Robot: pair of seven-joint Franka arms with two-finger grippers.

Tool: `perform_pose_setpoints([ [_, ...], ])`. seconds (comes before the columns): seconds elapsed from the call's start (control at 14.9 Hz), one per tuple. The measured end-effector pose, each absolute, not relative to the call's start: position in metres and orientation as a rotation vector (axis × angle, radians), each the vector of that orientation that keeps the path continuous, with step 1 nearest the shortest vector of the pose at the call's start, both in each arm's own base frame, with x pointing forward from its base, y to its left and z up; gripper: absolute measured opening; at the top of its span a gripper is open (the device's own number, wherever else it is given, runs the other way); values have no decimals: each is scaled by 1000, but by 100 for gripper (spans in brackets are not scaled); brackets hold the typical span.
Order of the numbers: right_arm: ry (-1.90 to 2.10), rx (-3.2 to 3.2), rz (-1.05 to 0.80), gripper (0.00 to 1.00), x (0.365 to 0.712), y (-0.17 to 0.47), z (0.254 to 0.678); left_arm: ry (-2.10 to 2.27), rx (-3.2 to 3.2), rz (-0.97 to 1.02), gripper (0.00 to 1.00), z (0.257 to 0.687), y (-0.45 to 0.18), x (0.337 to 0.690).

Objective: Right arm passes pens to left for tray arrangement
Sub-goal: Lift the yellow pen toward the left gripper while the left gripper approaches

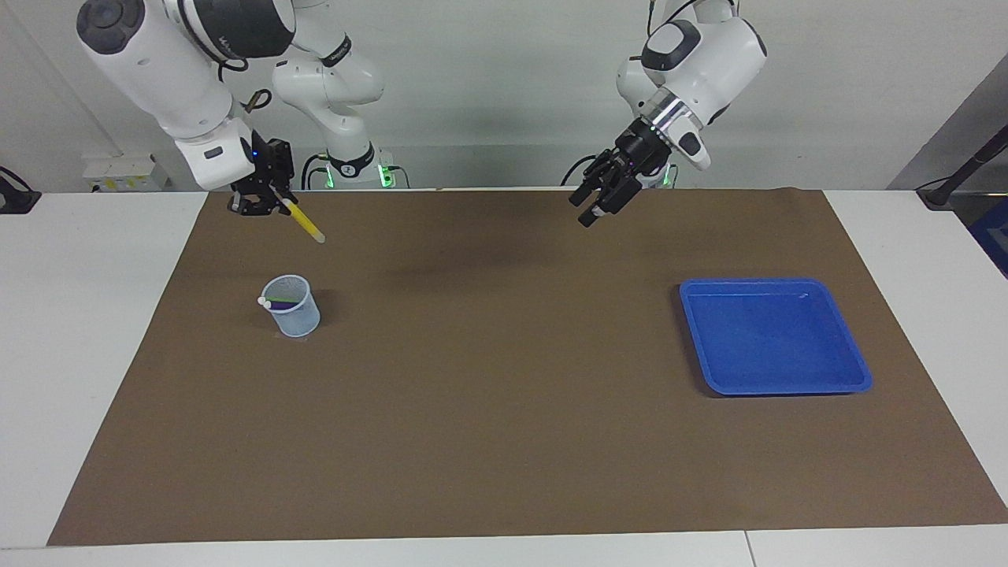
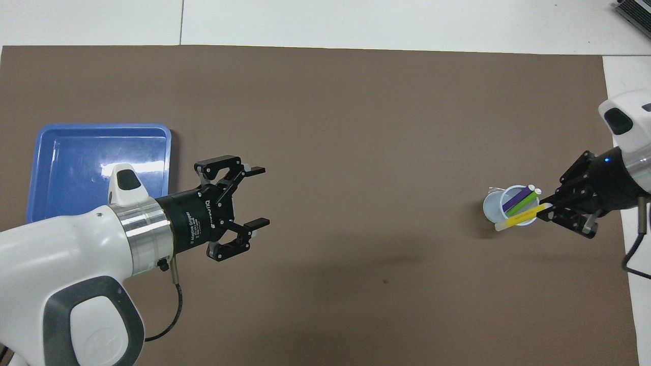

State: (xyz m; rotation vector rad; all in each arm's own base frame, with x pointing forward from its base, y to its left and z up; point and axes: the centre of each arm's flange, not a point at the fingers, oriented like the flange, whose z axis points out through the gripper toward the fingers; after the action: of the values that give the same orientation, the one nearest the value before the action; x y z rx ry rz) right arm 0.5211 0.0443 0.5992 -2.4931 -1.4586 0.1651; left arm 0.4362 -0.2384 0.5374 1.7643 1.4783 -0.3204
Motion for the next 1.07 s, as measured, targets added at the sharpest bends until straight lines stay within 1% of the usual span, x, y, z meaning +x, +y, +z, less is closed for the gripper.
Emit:
perform_pose_setpoints([
  [0.27,-1127,-2587,197,19,506,137,605,1587,1659,-396,91,534,-241,434],
  [0.4,-976,-2609,185,19,498,179,606,1639,1617,-434,90,534,-246,431],
  [0.67,-680,-2597,131,19,483,224,597,1699,1571,-487,90,535,-257,425],
  [0.74,-613,-2590,125,19,478,233,593,1713,1559,-495,92,535,-257,425],
  [0.8,-550,-2582,123,19,472,242,591,1727,1547,-504,90,535,-258,424],
  [1.07,-402,-2588,90,19,449,281,589,1757,1545,-547,90,534,-282,409],
])
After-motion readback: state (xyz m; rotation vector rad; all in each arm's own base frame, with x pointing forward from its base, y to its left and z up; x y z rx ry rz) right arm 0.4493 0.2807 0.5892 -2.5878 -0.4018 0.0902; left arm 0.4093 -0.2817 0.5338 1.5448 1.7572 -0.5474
